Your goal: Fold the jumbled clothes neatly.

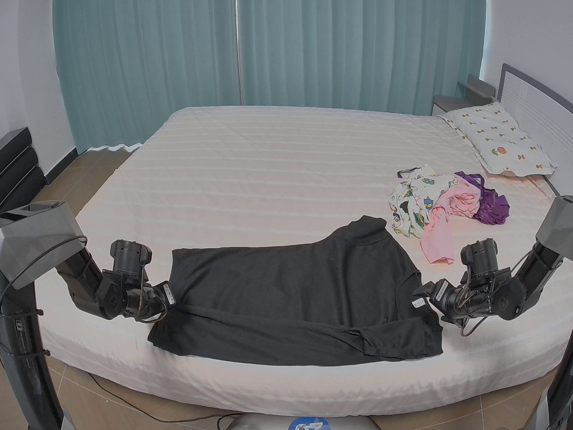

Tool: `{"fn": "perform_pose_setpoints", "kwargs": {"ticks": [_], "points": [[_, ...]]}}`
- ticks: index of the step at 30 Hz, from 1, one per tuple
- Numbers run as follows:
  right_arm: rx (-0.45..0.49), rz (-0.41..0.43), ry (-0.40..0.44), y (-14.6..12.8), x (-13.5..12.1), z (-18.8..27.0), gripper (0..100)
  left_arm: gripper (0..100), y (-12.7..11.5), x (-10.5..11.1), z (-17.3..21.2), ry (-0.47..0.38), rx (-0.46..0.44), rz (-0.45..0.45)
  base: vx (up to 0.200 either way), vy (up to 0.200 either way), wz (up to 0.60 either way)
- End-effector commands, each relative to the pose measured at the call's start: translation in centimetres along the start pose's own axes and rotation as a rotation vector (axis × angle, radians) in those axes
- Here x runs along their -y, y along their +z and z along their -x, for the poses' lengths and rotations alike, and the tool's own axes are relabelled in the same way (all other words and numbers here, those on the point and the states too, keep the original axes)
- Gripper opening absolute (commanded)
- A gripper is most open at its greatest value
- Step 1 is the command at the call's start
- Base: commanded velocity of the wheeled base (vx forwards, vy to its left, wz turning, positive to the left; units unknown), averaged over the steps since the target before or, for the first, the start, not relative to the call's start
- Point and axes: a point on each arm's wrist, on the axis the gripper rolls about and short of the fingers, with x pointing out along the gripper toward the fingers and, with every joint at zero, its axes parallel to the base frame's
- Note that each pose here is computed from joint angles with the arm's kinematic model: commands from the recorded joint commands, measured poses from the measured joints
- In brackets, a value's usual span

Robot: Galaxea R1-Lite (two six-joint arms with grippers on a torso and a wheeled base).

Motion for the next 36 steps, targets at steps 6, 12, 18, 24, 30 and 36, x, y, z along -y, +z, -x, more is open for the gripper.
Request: {"fn": "perform_pose_setpoints", "kwargs": {"ticks": [6, 12, 18, 24, 30, 36], "points": [[-0.035, 0.142, 0.063, 0.0, 0.2, -0.9, 100, 0, -0.1, 0.1, -0.1, 0.001, 0.0, 0.016, 0.0, 0.0, 0.0], [-0.095, 0.294, 0.113, -0.9, 0.8, -1.3, 100, 0, 0.0, 0.1, 0.0, -0.001, 0.002, 0.035, 0.0, 0.0, 0.0], [-0.144, 0.409, 0.153, -1.1, 1.6, -2.1, 100, 0, -0.1, 0.1, 0.0, 0.001, 0.0, 0.036, 0.0, 0.0, 0.0], [-0.153, 0.435, 0.167, -1.3, 1.8, -2.6, 100, 0, -0.1, 0.0, 0.0, 0.004, -0.002, 0.038, 0.0, 0.0, 0.0], [-0.156, 0.428, 0.168, -1.7, 2.3, -2.9, 100, 0, 0.1, 0.1, -0.1, 0.001, 0.002, 0.038, 0.0, 0.0, 0.0], [-0.194, 0.416, 0.186, -2.1, 2.9, -2.9, 0, 0, 0.0, 0.1, -0.3, 0.001, 0.0, 0.037, 0.0, 0.0, 0.0]]}}
